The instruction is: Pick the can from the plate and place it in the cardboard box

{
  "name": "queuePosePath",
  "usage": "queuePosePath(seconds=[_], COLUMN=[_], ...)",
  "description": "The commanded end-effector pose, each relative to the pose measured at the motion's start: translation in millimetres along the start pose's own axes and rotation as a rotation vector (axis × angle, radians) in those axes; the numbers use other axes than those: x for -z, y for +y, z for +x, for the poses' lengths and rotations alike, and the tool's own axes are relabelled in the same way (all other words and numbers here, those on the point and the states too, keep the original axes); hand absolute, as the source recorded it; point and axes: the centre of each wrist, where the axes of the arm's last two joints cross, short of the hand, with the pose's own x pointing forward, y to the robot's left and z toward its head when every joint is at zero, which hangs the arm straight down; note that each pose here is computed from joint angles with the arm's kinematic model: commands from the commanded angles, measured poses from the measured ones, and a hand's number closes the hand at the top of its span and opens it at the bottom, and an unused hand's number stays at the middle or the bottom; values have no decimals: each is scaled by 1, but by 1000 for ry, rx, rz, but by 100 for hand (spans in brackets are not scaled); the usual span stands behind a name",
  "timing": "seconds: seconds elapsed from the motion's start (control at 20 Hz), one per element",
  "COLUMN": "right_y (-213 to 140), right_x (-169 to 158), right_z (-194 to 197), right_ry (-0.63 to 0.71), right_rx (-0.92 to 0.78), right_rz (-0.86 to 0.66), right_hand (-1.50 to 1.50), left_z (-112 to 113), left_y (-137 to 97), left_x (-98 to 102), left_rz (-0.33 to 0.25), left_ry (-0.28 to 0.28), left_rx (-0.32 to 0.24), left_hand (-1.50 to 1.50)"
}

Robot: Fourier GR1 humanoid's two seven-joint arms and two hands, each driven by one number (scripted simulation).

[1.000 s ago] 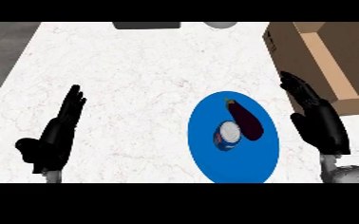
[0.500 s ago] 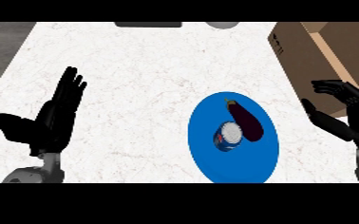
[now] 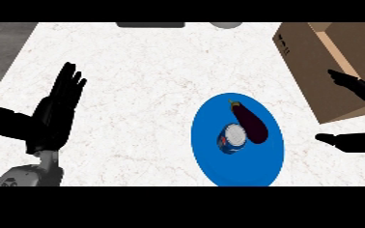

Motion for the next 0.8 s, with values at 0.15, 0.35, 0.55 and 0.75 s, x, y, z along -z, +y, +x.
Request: queuePosePath(seconds=[0.15, 0.35, 0.55, 0.75], right_y=[-19, -18, 12, 20], right_x=[1, 18, 13, 18], right_z=[66, 106, 126, 141], right_ry=[114, 126, 118, 105], right_rx=[-170, -107, -36, -40], right_rz=[390, 407, 431, 445], right_hand=[-150, -150, -150, -150], left_z=[-2, -3, 7, 7], left_y=[-1, -2, -15, 3], left_x=[-4, 4, -3, 13], left_rz=[-5, -19, 8, 16], left_ry=[1, 3, 5, -10], left_rx=[10, -11, -8, 0], left_hand=[0, 0, 0, 0])
